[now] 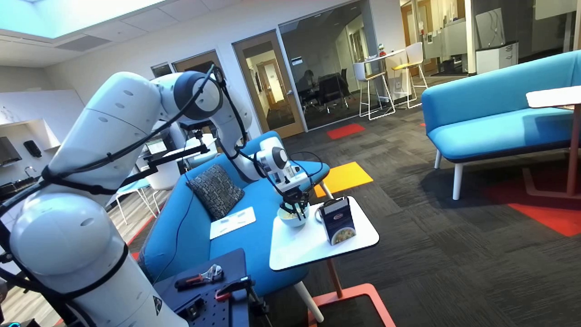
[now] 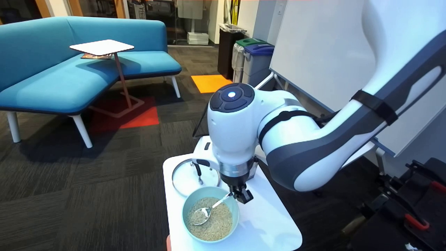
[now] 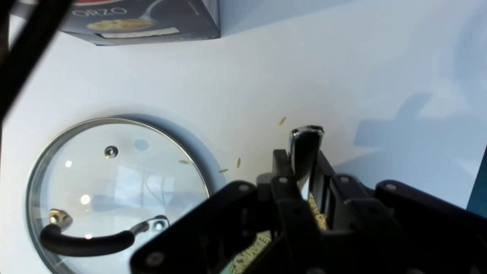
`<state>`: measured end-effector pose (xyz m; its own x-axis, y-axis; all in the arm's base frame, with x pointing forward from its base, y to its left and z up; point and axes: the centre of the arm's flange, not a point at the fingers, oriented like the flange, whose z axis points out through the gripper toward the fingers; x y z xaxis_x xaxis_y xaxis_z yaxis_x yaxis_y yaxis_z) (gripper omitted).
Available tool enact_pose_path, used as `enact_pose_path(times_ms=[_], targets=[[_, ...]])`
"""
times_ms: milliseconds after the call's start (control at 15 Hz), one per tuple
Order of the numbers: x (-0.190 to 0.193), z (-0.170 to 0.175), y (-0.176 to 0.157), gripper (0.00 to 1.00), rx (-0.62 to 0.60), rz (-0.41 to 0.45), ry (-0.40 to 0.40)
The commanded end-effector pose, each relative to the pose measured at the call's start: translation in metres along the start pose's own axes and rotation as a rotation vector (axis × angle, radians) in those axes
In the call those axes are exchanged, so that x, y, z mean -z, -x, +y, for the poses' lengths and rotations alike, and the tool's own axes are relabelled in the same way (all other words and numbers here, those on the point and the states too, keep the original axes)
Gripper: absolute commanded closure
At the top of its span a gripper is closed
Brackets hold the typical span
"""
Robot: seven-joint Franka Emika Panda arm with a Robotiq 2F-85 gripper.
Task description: Remove the spoon from the bowl
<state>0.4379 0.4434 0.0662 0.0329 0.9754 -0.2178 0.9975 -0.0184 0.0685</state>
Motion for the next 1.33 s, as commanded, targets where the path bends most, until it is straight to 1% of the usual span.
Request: enact_pose_path(times_ms=[0, 133, 333, 667, 800, 933, 1067, 1200, 1267], targets=[[0.008, -0.002, 0.002, 0.96, -0.027, -0.047, 0.040], [0.012, -0.004, 0.005, 0.96, -0.033, -0.064, 0.055], [0.028, -0.010, 0.016, 0.96, -0.038, -0.096, 0.081], [0.072, -0.019, 0.052, 0.96, -0.080, -0.132, 0.125], [0.090, -0.024, 0.063, 0.96, -0.106, -0.146, 0.176], [0.102, -0.027, 0.064, 0.96, -0.124, -0.167, 0.238], [0.105, -0.027, 0.057, 0.96, -0.145, -0.190, 0.293], [0.105, -0.028, 0.049, 0.96, -0.164, -0.205, 0.325], [0.103, -0.028, 0.045, 0.96, -0.167, -0.207, 0.326]])
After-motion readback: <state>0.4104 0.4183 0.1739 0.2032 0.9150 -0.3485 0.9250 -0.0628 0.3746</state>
